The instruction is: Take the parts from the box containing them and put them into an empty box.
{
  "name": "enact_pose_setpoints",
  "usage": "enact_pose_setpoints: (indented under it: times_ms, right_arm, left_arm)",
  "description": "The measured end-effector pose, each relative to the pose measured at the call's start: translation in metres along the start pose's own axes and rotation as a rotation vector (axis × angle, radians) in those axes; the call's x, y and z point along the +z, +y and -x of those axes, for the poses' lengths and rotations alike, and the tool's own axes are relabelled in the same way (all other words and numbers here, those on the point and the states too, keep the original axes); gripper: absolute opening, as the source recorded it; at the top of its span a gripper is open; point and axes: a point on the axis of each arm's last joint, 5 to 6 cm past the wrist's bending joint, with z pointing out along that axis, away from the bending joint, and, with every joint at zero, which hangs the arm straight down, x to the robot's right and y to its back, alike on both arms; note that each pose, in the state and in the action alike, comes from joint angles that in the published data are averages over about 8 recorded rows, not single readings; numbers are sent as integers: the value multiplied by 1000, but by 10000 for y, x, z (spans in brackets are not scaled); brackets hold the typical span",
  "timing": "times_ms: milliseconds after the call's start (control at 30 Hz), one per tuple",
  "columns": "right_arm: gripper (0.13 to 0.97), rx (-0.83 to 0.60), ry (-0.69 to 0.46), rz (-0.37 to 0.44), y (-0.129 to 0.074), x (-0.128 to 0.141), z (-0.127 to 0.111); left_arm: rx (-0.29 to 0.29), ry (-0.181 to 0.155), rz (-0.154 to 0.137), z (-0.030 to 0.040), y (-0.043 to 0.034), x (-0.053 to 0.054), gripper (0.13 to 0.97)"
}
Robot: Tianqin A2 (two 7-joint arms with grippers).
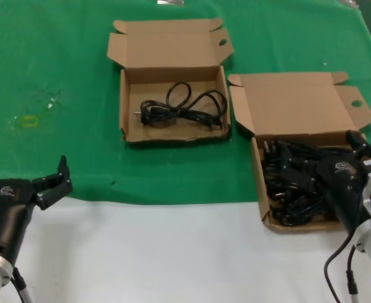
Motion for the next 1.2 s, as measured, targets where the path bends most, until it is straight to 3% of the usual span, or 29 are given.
enact_pose_setpoints:
  times_ms: [1200]
  right_arm:
    - [966, 0, 0, 0, 0, 0, 0]
  left_arm:
    - [0, 0, 0, 0, 0, 0, 966]
